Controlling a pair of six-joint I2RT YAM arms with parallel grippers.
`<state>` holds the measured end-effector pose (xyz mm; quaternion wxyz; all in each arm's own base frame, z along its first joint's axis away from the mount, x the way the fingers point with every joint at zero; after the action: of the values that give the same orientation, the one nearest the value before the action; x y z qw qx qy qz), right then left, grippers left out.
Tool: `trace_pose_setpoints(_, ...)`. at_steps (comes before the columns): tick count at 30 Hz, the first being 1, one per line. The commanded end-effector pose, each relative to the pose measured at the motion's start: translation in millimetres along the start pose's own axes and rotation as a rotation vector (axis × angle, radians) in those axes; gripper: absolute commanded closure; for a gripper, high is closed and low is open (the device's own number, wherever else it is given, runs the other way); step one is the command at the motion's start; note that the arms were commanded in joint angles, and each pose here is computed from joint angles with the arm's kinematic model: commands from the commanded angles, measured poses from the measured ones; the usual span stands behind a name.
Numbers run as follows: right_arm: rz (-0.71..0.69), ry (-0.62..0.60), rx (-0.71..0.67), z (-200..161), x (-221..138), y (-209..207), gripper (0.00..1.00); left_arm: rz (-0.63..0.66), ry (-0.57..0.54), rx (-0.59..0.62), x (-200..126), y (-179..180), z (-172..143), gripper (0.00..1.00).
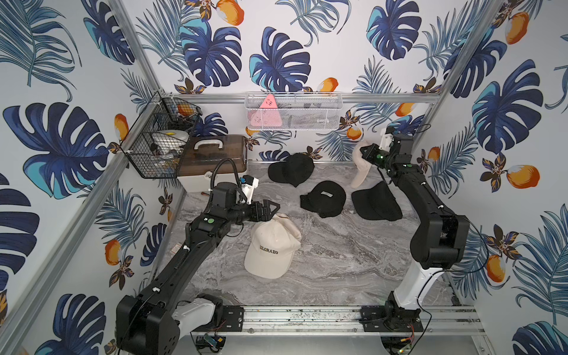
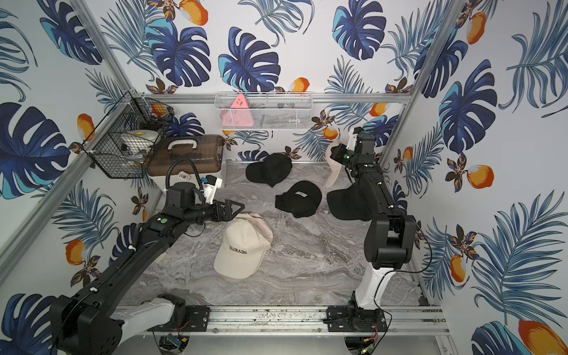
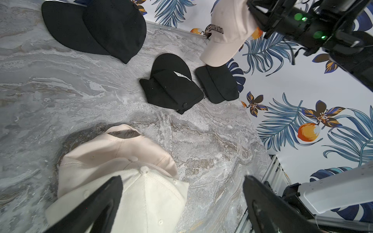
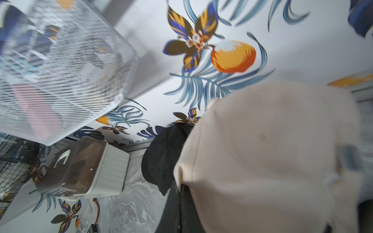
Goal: Stack the baseball caps by color
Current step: Pick up the baseball cap from the center of the board, then place the baseball cap on the baseball cap.
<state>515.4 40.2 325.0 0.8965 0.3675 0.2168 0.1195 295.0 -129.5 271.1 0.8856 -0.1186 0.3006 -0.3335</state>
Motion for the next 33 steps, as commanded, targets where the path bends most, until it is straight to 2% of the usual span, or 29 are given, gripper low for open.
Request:
trace_pose_setpoints(1, 0.136, -0.016, -0.068, 7.8, -23.7, 36.6, 1.00, -0.004, -0.018, 0.008, 0.1, -0.1, 4.2, 0.01)
trace_pose_setpoints(3, 0.245, 0.024, -0.087, -1.0, -39.2, 60.0, 1.00, 0.006, -0.018, 0.017, -0.7, 1.1, 4.6, 0.01)
trace_pose_setpoints(8, 0.375, 0.159, -0.216, -47.1, -64.5, 117.4, 1.00, 0.029, -0.055, 0.013, -8.2, 9.6, 12.3, 0.01)
trace_pose_setpoints(11, 0.481, 0.278, -0.275, -84.2, -77.1, 146.8, 1.00, 0.048, -0.091, -0.026, -16.0, 22.7, 20.7, 0.01)
trace_pose_setpoints(15, 0.741, 0.503, -0.382, -146.3, -99.7, 190.3, 1.00, 0.107, -0.129, -0.070, -27.7, 40.6, 29.4, 0.01)
trace_pose_setpoints(17, 0.825, 0.596, -0.439, -173.9, -109.4, 204.8, 1.00, 0.137, -0.145, -0.090, -31.8, 47.4, 30.4, 0.01)
trace_pose_setpoints(20, 0.894, 0.681, -0.458, -198.7, -114.1, 204.3, 1.00, 0.183, -0.145, -0.101, -35.2, 54.5, 28.7, 0.01)
trace_pose_setpoints(22, 0.844, 0.691, -0.437, -211.0, -102.0, 187.4, 1.00, 0.203, -0.135, -0.098, -35.9, 56.5, 26.6, 0.01)
trace_pose_setpoints(25, 0.683, 0.707, -0.409, -237.6, -72.7, 141.9, 1.00, 0.203, -0.135, -0.101, -35.6, 57.0, 24.3, 0.01)
trace_pose_setpoints(27, 0.520, 0.707, -0.329, -251.8, -44.8, 94.4, 1.00, 0.197, -0.137, -0.103, -34.5, 56.8, 23.9, 0.01)
trace_pose_setpoints(30, 0.338, 0.736, -0.169, -247.8, -19.6, 28.4, 1.00, 0.179, -0.127, -0.116, -30.8, 57.6, 22.2, 0.01)
trace_pose_setpoints(33, 0.225, 0.747, -0.006, -240.9, -5.3, -21.3, 1.00, 0.156, -0.123, -0.136, -27.0, 57.8, 20.4, 0.01)
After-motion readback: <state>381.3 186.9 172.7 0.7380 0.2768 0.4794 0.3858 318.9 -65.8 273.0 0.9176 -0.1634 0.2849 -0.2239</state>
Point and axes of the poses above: each gripper's point midway between its finger pads, its own x axis out along the fingers, its own y axis along the line the jaws close on, z = x × y, the point moved 5 cm from there along -x, back along the fingers, and after that the axes turned 12 degrees about x, right-handed, at the moved point
